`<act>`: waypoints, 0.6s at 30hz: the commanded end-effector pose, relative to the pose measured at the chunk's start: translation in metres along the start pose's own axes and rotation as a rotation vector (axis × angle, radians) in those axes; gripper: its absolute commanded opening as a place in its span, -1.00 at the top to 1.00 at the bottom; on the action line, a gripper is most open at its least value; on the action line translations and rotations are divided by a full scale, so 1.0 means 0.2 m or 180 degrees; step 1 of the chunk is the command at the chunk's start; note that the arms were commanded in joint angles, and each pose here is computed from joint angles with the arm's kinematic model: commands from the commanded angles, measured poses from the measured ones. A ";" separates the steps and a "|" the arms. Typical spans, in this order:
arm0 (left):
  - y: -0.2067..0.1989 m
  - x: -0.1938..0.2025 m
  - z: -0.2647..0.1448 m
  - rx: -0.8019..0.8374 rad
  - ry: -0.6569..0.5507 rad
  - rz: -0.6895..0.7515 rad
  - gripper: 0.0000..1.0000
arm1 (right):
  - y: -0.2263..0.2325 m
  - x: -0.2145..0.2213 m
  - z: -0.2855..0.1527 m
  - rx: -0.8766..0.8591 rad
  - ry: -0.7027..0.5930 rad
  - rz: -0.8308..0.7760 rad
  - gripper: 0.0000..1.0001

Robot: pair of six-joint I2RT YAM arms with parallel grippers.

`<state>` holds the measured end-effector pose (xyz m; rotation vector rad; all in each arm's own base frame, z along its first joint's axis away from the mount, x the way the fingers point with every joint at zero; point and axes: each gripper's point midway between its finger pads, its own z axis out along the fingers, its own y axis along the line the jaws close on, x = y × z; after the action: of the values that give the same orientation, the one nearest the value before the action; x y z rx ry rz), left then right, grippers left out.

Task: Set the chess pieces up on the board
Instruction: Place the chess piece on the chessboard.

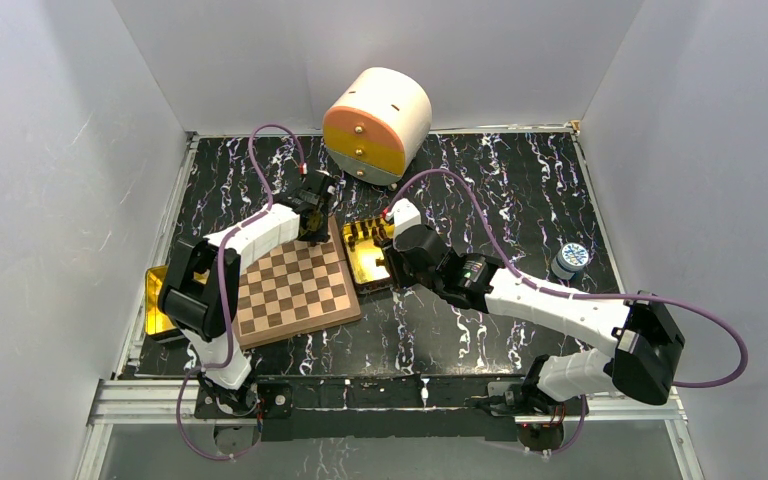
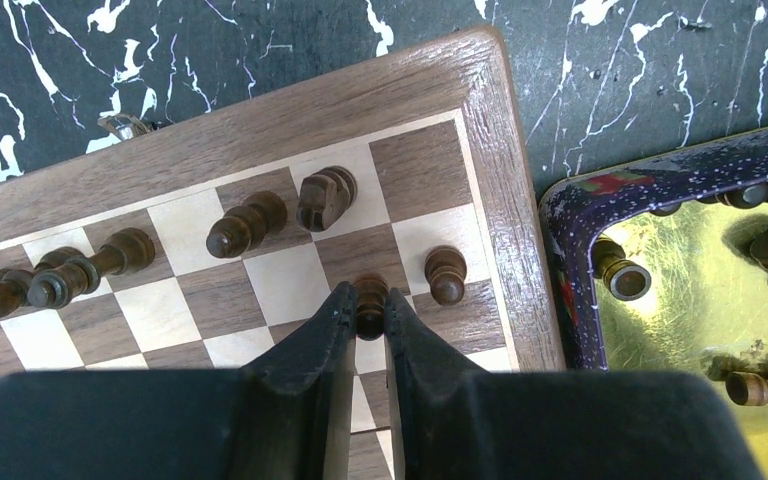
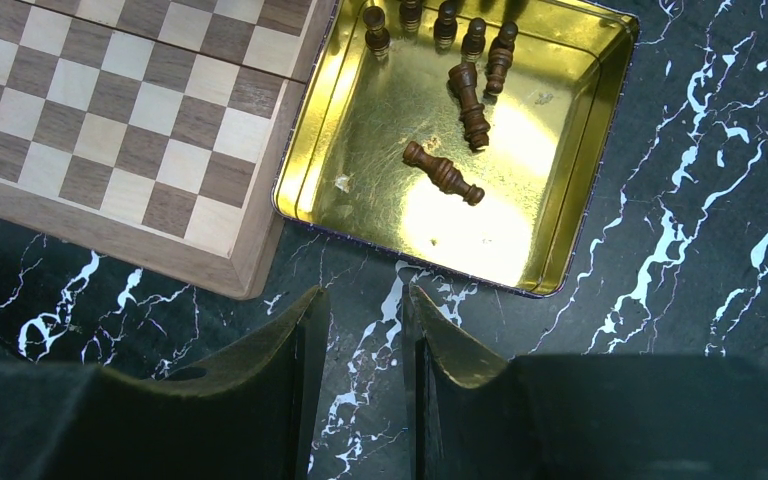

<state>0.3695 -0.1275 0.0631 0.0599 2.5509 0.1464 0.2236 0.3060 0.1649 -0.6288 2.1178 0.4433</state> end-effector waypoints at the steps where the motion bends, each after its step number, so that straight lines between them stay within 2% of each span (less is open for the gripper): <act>1: 0.03 -0.09 -0.02 -0.0070 -0.0135 -0.0039 0.76 | 0.01 -0.11 -0.02 -0.0012 -0.0238 0.0066 0.17; 18: 0.04 -0.09 0.02 -0.0117 -0.0120 0.0000 0.77 | 0.00 -0.09 0.00 0.0003 -0.0205 0.0053 0.17</act>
<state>0.3746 -0.1248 0.0626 0.0671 2.5427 0.1642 0.2239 0.3059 0.1649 -0.6282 2.1175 0.4429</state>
